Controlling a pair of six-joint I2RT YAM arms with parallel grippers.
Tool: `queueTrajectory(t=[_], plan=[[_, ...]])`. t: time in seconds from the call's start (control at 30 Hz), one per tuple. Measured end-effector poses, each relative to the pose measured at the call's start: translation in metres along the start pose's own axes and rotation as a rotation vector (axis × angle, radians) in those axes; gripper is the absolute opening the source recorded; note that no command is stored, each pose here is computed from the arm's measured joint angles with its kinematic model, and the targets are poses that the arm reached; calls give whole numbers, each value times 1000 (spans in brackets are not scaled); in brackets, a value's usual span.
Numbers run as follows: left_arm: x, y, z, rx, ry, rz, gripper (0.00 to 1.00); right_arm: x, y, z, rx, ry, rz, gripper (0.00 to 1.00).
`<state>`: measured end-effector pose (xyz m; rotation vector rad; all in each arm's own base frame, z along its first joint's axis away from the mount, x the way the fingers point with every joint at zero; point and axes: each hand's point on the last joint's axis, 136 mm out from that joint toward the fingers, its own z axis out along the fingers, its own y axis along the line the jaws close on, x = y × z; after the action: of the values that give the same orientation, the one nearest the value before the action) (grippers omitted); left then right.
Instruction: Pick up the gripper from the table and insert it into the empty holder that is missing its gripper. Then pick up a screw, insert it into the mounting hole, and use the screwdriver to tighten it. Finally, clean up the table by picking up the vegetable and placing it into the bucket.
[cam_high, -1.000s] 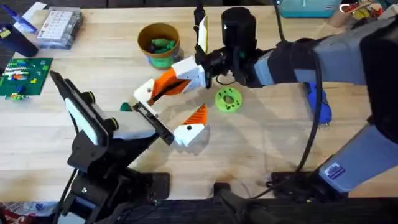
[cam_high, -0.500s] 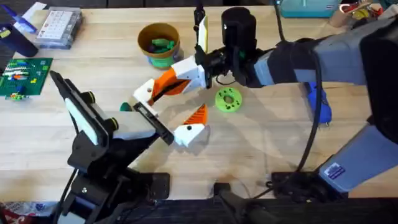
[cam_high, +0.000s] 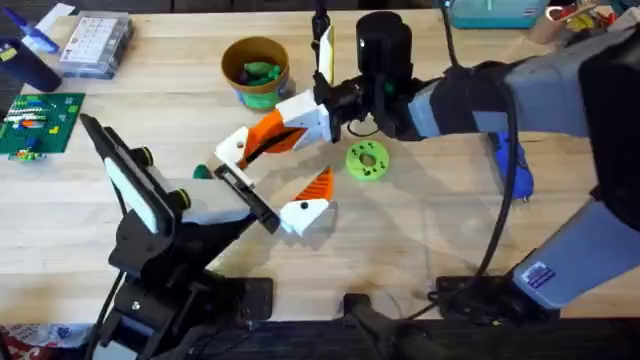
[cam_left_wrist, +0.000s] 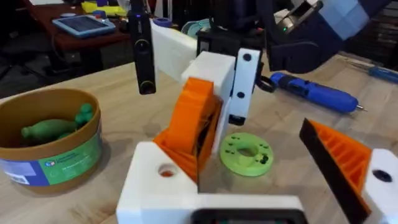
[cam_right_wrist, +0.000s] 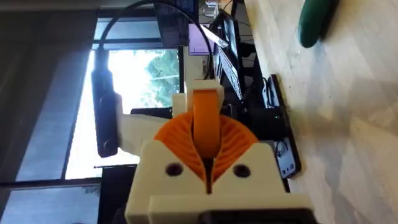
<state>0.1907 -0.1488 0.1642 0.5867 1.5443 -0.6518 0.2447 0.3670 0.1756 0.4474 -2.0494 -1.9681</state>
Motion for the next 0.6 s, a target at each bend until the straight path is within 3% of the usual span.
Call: queueTrajectory(t=[0.13, 0.6], plan=[[0, 0, 0, 0, 0, 0, 990, 0, 0, 0, 0, 1, 0, 57], [0, 0, 0, 1, 0, 1, 990, 0, 0, 0, 0, 0, 1, 78]])
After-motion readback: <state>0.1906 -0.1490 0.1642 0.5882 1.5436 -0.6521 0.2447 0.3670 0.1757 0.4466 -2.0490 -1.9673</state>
